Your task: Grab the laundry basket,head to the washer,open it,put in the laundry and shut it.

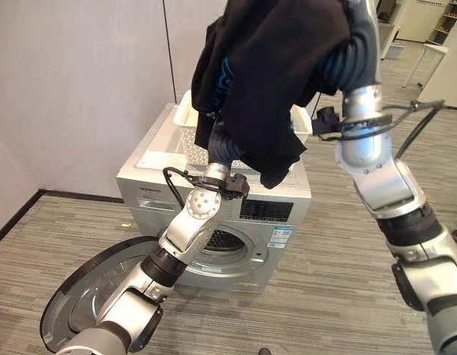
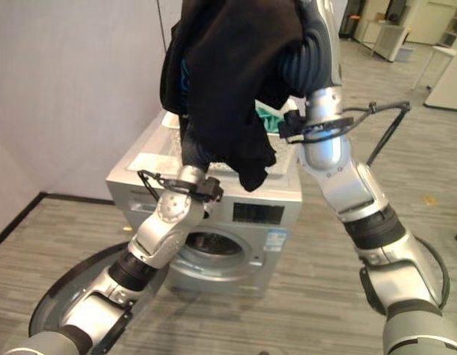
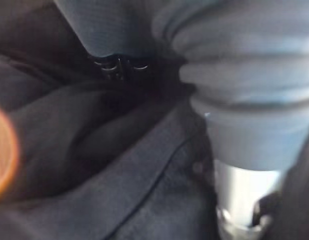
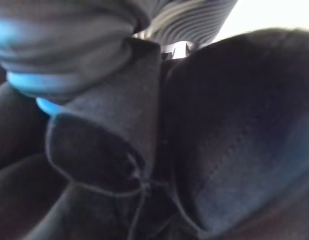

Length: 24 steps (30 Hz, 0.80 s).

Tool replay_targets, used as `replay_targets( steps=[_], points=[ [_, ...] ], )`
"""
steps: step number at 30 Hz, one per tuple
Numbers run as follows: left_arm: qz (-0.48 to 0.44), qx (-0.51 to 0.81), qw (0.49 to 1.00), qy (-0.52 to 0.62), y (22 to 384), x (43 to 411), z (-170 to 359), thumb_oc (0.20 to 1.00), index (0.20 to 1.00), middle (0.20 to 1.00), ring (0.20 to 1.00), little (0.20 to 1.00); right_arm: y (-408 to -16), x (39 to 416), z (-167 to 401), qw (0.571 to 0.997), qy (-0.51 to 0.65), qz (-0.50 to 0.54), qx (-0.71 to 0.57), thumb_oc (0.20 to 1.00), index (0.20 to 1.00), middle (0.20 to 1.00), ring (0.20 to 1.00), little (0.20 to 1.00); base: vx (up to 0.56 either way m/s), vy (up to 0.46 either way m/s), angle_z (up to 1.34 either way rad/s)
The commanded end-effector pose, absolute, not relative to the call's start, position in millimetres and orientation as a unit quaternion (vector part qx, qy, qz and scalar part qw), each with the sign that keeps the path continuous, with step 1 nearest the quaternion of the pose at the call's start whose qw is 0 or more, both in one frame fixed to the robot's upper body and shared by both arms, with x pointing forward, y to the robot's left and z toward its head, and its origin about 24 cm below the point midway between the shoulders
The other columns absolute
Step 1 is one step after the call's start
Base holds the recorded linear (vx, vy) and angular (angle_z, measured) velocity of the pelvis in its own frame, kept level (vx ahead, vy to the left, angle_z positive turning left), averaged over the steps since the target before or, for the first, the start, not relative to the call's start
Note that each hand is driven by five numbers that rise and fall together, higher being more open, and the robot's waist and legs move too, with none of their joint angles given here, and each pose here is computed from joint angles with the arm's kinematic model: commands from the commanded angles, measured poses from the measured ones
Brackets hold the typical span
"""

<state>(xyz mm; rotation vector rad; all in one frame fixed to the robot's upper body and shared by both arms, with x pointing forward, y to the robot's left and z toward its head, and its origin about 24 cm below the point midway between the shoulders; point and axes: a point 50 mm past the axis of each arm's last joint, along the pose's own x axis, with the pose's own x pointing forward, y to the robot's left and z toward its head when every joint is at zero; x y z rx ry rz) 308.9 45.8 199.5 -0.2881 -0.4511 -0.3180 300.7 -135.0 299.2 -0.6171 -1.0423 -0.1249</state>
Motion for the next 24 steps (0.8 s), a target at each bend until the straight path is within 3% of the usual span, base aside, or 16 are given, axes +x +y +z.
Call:
replay_targets(
  steps=[1, 18, 19, 20, 21, 22, 24],
  points=[
    [-0.154, -0.156, 0.918, -0.331, 54, 298, 243, 0.2, 0.2, 0.2, 0.2, 0.2, -136, 287, 322, 0.805, -0.539, -0.05, -0.242, 0.2, 0.2, 0.2, 0.2, 0.2, 0.0, 0.0, 0.0],
    [-0.081, -0.102, 0.925, -0.357, 88, 288, 226, 0.2, 0.2, 0.2, 0.2, 0.2, -135, 268, 233, 0.882, -0.434, 0.062, -0.173, 0.2, 0.2, 0.2, 0.2, 0.2, 0.0, 0.001, -0.05],
    [-0.077, -0.091, 0.925, -0.36, 92, 288, 225, 0.2, 0.2, 0.2, 0.2, 0.2, -135, 265, 227, 0.885, -0.426, 0.079, -0.171, 0.482, 0.482, 0.482, 0.482, 0.482, 0.03, -0.006, -0.06],
    [-0.076, -0.083, 0.925, -0.364, 94, 288, 224, 0.2, 0.2, 0.2, 0.2, 0.2, -136, 264, 223, 0.888, -0.418, 0.089, -0.169, 0.834, 0.834, 0.834, 0.834, 0.834, 0.04, -0.005, -0.05],
    [-0.076, -0.083, 0.925, -0.363, 94, 288, 224, 0.2, 0.2, 0.2, 0.2, 0.2, -136, 264, 223, 0.888, -0.418, 0.09, -0.169, 0.834, 0.834, 0.834, 0.834, 0.834, 0.0, 0.0, 0.0],
    [-0.073, -0.075, 0.925, -0.364, 99, 288, 222, 0.2, 0.2, 0.2, 0.2, 0.2, -138, 264, 214, 0.896, -0.398, 0.103, -0.168, 1.0, 1.0, 1.0, 1.0, 1.0, 0.0, 0.0, 0.0],
    [-0.071, -0.075, 0.926, -0.363, 102, 288, 220, 0.2, 0.2, 0.2, 0.2, 0.2, -139, 265, 209, 0.902, -0.386, 0.107, -0.163, 1.0, 1.0, 1.0, 1.0, 1.0, 0.02, -0.002, -0.1]
  ],
)
